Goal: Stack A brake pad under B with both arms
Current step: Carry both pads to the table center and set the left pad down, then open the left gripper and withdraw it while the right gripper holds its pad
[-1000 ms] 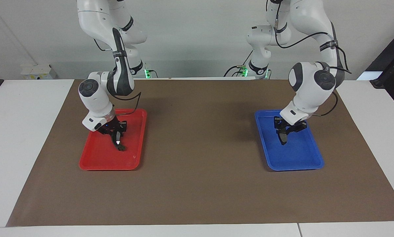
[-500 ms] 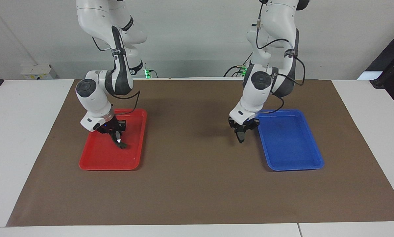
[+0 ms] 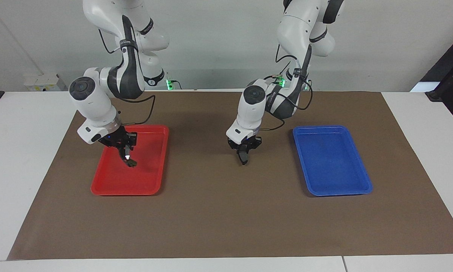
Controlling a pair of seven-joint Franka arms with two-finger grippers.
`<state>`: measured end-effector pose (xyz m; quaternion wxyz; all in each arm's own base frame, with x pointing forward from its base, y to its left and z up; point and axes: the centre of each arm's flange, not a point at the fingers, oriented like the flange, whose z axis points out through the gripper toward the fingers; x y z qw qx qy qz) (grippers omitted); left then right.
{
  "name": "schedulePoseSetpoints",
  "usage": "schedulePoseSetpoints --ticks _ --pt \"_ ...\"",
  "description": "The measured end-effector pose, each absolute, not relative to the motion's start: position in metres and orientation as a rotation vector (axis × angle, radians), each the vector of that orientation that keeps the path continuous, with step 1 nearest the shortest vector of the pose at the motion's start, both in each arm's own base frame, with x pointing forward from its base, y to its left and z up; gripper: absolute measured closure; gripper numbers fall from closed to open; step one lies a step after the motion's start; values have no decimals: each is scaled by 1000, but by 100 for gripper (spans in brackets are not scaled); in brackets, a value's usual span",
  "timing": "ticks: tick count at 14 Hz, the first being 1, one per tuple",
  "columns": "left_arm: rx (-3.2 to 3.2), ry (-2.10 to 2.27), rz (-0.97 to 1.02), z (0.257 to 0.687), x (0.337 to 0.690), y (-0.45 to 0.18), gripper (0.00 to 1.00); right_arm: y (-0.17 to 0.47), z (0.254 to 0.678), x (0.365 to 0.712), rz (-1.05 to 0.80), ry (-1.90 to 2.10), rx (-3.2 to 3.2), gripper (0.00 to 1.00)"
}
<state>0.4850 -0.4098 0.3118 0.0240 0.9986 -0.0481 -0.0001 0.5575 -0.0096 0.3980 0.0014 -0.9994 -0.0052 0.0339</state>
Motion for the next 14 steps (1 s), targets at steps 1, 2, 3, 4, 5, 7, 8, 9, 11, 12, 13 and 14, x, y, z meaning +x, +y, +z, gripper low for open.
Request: schedulePoseSetpoints --ticks 1,2,3,4,5,7,8,9,11,12,13,14 --pt "3088 -158 1 310 483 -414 61 -7 406 558 112 3 -3136 56" --pt "3084 -165 9 309 481 -417 60 -4 411 558 109 25 -3136 56" --pt "3079 -169 19 308 481 -419 53 3 413 558 105 39 -3137 56" --pt "3074 -169 28 309 481 -420 43 15 414 559 101 49 -3138 56" --pt "3072 -166 33 309 482 -419 30 32 416 559 95 57 -3140 56" --pt "3072 -152 41 311 486 -416 7 68 425 560 91 47 -3143 56" --pt "3072 -134 48 314 491 -411 1 85 429 560 85 51 -3144 56" --pt "3070 -105 59 320 499 -402 0 102 431 559 79 60 -3145 56" --pt "3070 -36 77 344 517 -371 0 141 431 552 76 50 -3148 56" --pt "3069 -14 90 363 526 -349 0 158 430 549 73 27 -3149 56" --pt "3072 -20 95 379 533 -327 0 171 429 546 63 -3 -3148 56" --pt "3081 -44 87 393 538 -302 0 184 426 544 58 -38 -3148 56"
